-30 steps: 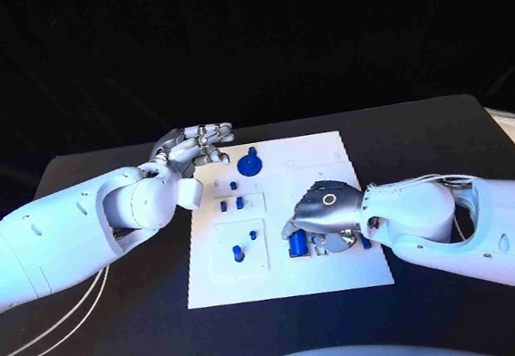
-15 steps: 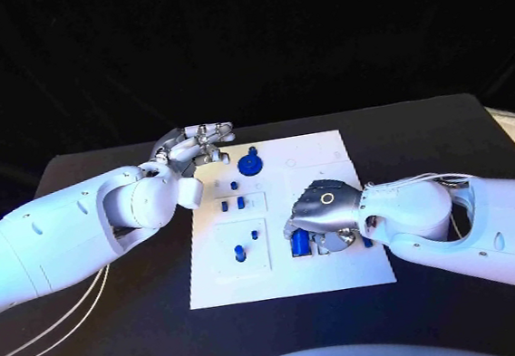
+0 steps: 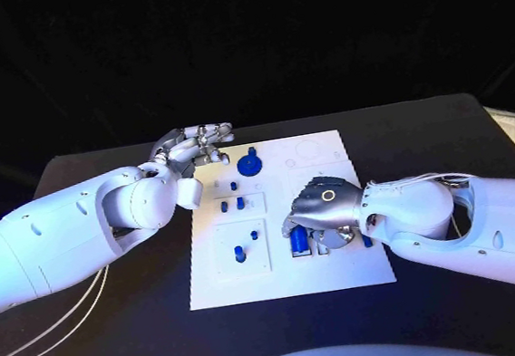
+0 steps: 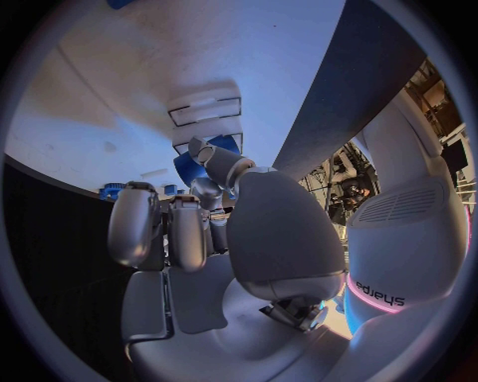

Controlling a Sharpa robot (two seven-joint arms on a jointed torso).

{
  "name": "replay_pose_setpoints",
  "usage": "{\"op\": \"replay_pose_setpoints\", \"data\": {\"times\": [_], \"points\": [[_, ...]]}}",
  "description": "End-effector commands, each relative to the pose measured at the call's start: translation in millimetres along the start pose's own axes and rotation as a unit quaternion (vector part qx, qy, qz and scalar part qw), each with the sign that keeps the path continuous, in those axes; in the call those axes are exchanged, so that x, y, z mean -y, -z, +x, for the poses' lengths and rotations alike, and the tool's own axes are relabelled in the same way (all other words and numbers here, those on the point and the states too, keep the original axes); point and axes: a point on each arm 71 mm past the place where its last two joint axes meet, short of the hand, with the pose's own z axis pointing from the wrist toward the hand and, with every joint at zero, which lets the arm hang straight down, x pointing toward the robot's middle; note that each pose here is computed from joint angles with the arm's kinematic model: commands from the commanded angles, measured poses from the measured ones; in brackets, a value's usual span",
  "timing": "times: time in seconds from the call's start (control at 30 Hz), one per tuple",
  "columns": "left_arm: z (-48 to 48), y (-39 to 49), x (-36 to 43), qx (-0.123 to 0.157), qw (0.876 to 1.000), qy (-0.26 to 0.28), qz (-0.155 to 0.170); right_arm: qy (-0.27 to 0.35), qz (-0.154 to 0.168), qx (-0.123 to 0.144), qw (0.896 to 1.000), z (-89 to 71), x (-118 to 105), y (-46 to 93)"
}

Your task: Assemble the parts on the task board

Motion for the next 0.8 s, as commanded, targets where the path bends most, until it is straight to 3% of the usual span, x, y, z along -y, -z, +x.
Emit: {"op": "replay_pose_setpoints", "data": {"times": [0.03, 0.37, 0.8], "points": [[2.4, -0.1, -0.1, -0.011, 1.000, 0.003, 0.000, 0.001, -0.006, 0.030, 1.000, -5.1, -2, 1.0], [2.4, 0.1, -0.2, -0.012, 1.000, 0.003, -0.001, -0.009, -0.009, 0.039, 0.999, -10.5, -5, 7.0], [2.5, 0.3, -0.3, -0.013, 1.000, 0.003, -0.002, -0.024, -0.010, -0.004, 1.000, -6.6, -3, 12.0]]}}
